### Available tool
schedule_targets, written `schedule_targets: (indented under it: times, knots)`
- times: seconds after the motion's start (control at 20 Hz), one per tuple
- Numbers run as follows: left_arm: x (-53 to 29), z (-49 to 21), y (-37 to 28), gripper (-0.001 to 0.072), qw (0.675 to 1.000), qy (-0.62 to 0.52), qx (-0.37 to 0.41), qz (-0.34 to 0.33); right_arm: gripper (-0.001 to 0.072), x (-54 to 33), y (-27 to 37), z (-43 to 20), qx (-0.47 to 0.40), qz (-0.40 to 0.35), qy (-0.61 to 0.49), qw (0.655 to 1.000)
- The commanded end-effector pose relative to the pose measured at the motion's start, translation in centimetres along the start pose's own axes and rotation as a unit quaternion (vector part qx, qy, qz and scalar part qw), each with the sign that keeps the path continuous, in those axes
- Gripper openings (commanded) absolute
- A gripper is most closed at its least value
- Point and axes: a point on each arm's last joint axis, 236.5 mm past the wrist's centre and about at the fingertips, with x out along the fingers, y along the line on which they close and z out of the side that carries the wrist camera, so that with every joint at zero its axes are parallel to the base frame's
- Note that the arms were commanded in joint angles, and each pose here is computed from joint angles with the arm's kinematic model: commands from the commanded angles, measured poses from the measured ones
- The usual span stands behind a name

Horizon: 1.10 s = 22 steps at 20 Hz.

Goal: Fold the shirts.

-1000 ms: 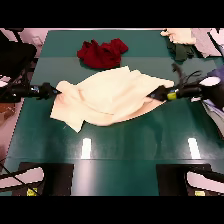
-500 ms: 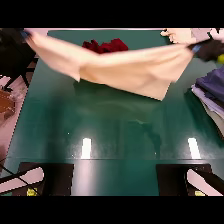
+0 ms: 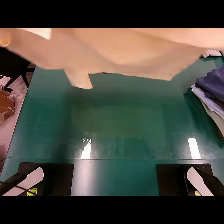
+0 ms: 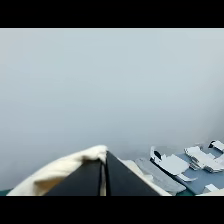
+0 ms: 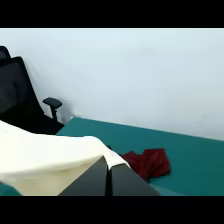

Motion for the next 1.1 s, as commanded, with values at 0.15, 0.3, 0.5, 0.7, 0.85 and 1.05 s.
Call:
schedule_targets:
  times: [0.15,0.3,0.5,0.7,0.85,1.05]
  knots:
    - [-7.7,4.7,-9.7,0.0024,0.987,-0.068,0.145,0.024,0.0017,-7.5,5.5,5.0,-0.100,-0.126,-0.073,0.984]
    - [-6.6,2.7,-7.9,0.0025,0.995,-0.032,0.094,0.026,0.0017,-5.1,1.7,2.6,-0.015,-0.104,-0.041,0.994]
    - [-2.5,-10.0,2.8,0.0025,0.987,0.112,-0.096,0.066,0.0017,2.2,-9.0,-7.3,0.155,-0.049,0.054,0.985]
    - [-2.5,-28.7,12.7,0.0024,0.928,0.217,-0.263,0.148,0.0017,12.9,-15.6,-24.6,0.254,-0.048,0.223,0.940]
    - [-4.2,-41.3,18.4,0.0024,0.897,0.243,-0.285,0.235,0.0017,18.6,-19.8,-36.1,0.307,-0.070,0.301,0.900]
    - [-5.2,-52.3,22.8,0.0025,0.866,0.286,-0.265,0.314,0.0016,22.7,-22.4,-44.7,0.360,-0.080,0.354,0.860]
